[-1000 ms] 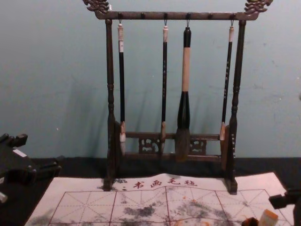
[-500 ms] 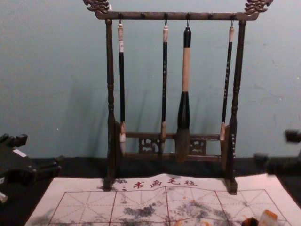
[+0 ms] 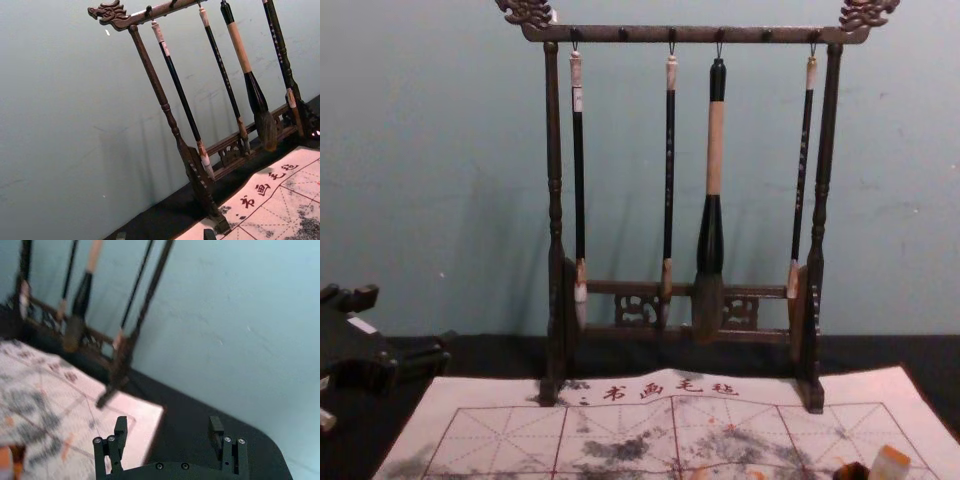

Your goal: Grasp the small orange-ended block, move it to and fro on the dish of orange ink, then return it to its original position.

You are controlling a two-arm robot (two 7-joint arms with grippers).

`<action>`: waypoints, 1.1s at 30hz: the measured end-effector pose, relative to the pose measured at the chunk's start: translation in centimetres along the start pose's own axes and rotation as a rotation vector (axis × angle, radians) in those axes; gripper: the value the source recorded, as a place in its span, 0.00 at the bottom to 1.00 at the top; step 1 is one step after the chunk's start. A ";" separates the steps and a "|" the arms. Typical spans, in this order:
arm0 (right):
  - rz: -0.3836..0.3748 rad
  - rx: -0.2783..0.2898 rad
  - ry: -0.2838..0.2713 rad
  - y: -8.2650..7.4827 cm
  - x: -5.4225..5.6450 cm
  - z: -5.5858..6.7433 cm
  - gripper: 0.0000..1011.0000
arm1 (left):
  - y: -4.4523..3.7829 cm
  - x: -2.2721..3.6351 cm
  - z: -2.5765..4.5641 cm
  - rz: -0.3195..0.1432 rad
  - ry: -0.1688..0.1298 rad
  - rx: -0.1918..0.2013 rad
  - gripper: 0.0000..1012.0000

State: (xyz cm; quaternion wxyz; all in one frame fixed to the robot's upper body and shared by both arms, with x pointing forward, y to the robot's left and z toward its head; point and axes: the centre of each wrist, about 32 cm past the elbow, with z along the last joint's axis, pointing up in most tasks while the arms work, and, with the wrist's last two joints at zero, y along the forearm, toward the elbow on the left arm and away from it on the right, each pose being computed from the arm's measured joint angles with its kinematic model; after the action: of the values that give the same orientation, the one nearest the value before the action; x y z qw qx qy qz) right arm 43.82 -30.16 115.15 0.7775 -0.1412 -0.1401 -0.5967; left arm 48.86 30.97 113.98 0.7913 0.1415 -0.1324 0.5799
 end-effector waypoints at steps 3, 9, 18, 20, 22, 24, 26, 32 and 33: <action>-0.020 -0.029 -0.009 -0.3 -0.1 -1.1 0.99 | 0.00 0.00 0.00 0.000 0.000 0.000 0.99; -0.046 -0.054 -0.003 -0.2 -0.1 -2.5 0.99 | 0.00 0.00 0.00 0.000 0.000 0.000 0.99; -0.043 -0.052 -0.006 -0.2 -0.1 -2.4 0.99 | 0.00 0.00 0.00 0.000 0.000 0.000 0.99; -0.042 -0.052 -0.006 -0.2 -0.1 -2.4 0.99 | 0.00 0.00 0.00 0.000 0.000 0.000 0.99; -0.041 -0.052 -0.006 -0.2 -0.1 -2.4 0.99 | 0.00 0.00 0.00 0.000 0.000 0.000 0.99; -0.041 -0.053 -0.007 -0.2 -0.1 -2.4 0.99 | 0.00 0.00 0.00 0.000 0.000 0.000 0.99; -0.040 -0.053 -0.007 -0.2 -0.1 -2.3 0.99 | 0.00 0.00 0.00 0.000 0.000 0.000 0.99; -0.039 -0.053 -0.007 -0.2 -0.1 -2.3 0.99 | 0.00 0.00 0.00 0.000 0.000 0.000 0.99; -0.039 -0.053 -0.007 -0.2 -0.1 -2.3 0.99 | 0.00 0.00 0.00 0.000 0.000 0.000 0.99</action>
State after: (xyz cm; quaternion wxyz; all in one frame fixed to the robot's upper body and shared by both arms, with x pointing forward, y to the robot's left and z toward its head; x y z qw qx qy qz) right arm 43.66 -31.00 113.00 0.7612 -0.1612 -0.1297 -0.6146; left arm 48.86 30.96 113.98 0.7913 0.1415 -0.1325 0.5799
